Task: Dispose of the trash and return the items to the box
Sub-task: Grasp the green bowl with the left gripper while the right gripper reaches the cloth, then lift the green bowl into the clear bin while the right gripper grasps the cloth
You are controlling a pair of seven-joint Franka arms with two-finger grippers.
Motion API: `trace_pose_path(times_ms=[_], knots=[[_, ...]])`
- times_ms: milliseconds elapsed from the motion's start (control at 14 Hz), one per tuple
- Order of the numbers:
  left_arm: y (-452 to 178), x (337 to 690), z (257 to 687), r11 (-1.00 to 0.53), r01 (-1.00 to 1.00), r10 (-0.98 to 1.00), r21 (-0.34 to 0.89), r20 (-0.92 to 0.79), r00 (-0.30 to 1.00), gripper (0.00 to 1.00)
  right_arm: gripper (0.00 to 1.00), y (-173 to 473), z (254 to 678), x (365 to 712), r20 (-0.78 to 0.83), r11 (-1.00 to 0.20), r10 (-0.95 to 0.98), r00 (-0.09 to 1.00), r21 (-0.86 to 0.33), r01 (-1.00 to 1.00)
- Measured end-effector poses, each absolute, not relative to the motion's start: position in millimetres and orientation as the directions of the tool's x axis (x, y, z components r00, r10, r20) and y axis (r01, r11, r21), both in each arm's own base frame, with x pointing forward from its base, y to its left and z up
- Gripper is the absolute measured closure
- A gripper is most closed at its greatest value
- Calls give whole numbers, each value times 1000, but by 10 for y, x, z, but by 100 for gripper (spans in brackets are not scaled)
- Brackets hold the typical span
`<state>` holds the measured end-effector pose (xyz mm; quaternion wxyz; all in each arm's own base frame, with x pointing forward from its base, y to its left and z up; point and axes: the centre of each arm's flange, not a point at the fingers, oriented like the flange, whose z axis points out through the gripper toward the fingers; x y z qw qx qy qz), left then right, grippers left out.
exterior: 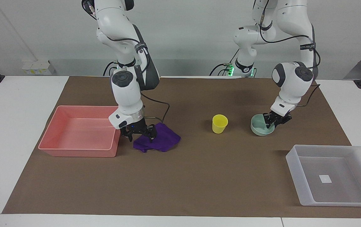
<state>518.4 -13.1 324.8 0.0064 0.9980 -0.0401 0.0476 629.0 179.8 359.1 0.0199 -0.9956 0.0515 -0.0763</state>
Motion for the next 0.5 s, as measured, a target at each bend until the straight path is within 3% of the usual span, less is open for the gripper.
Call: trace_pose_path(times_ms=[71,143,500], knots=[[-136,5186,3255,-997,-80,-79,10,97,992,94,0,1816,3465,6265,153,-995,-98,983,-44,-93],[-150,5188,3285,-996,-83,-82,11,101,991,97,0,1819,3349,6226,157,-995,-95,983,-44,-89],[-140,5494,3811,-995,-96,-95,9,132,987,97,0,1949,3075,6053,134,-997,-69,989,-35,-65]])
